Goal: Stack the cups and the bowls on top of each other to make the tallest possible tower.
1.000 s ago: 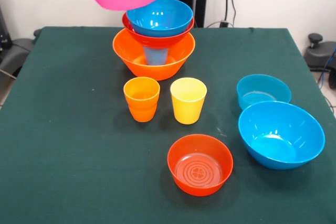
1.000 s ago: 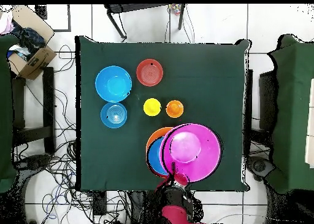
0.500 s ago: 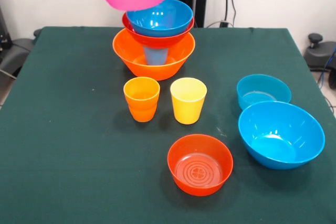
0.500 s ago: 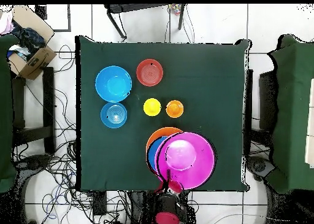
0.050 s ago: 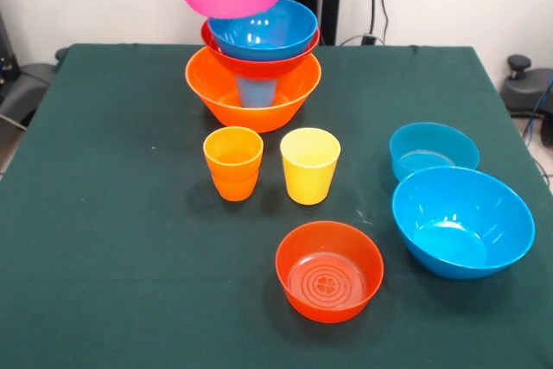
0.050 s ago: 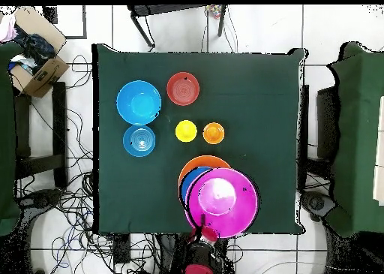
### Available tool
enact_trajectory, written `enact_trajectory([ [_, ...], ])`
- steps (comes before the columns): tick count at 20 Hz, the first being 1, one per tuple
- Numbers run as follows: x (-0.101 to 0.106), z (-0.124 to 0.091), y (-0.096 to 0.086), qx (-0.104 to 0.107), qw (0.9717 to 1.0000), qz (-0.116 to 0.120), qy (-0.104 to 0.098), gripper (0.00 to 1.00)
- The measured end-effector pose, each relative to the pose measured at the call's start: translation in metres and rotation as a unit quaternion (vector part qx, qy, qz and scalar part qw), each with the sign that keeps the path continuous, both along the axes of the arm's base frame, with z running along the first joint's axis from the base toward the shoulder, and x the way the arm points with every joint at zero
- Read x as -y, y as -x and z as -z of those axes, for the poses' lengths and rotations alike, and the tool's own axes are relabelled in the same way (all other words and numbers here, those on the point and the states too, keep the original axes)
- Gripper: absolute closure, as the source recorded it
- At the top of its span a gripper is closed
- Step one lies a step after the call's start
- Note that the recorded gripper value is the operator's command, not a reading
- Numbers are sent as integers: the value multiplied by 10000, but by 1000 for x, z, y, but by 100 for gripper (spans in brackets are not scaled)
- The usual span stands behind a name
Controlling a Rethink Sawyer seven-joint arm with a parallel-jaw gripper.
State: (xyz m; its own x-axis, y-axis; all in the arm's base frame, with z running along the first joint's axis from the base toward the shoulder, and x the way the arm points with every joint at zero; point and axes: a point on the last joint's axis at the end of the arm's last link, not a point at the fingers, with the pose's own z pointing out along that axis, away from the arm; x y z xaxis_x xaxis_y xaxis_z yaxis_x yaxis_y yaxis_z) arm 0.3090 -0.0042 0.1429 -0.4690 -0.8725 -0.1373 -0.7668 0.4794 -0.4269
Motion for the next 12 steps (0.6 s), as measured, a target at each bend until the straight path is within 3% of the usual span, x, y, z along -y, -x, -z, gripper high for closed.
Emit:
enact_trajectory([
  [12, -5, 2, 6, -85, 9998, -50, 171, 100],
])
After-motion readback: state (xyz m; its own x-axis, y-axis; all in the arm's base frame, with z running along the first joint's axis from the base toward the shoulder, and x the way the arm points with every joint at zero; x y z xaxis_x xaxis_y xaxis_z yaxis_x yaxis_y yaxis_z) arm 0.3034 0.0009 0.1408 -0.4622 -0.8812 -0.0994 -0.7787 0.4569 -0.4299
